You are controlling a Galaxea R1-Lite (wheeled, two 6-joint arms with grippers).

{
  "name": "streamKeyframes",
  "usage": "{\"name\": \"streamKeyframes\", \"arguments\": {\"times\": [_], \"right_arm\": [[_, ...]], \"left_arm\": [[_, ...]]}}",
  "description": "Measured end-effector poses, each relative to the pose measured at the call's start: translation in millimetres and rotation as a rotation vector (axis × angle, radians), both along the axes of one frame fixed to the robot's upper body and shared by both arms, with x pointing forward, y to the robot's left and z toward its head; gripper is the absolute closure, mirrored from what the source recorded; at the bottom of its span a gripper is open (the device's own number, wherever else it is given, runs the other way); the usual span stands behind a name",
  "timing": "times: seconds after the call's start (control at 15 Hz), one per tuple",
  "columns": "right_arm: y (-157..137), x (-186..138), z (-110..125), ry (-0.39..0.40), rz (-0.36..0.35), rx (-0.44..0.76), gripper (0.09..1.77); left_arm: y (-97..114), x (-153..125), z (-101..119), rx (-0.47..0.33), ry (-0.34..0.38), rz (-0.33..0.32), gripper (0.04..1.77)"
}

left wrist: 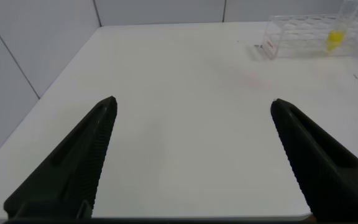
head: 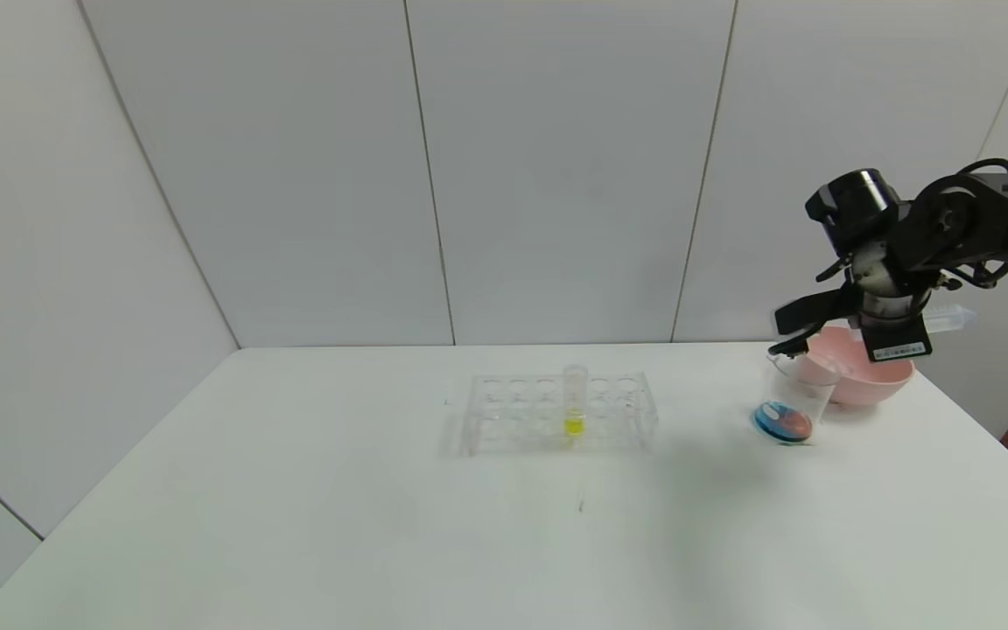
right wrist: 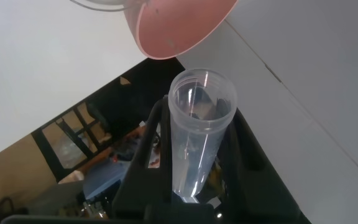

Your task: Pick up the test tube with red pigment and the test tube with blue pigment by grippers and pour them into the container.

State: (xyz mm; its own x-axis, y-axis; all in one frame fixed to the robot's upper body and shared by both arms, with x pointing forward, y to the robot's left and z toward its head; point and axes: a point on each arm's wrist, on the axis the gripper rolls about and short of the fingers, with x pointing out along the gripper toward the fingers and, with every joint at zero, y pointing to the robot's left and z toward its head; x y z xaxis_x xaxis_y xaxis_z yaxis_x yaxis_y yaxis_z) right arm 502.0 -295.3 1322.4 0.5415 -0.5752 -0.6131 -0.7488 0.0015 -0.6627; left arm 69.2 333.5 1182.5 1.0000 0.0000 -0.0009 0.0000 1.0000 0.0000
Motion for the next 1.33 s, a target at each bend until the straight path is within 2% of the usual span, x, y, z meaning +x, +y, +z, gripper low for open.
{"name": "streamKeyframes", "arguments": {"times": [0.2,0.4,0.67,1.2,1.33], "right_arm": [[10,-5,6,0.009,0.030,-0.032,1.35],[16,-10,7,0.028,0.014,-0.106,1.35],[22,-11,7,0.030,0.026,-0.112,1.35],[22,-12,9,0.019,0.030,-0.092,1.35],[18,-13,14,-0.004,0.070,0.002,1.35]], "left_arm": [[0,0,0,0.000,0.000,0.000,0.05],[0,0,0,0.000,0.000,0.000,0.05],[0,0,0,0.000,0.000,0.000,0.05],[0,0,0,0.000,0.000,0.000,0.05],[0,0,0,0.000,0.000,0.000,0.05]]}}
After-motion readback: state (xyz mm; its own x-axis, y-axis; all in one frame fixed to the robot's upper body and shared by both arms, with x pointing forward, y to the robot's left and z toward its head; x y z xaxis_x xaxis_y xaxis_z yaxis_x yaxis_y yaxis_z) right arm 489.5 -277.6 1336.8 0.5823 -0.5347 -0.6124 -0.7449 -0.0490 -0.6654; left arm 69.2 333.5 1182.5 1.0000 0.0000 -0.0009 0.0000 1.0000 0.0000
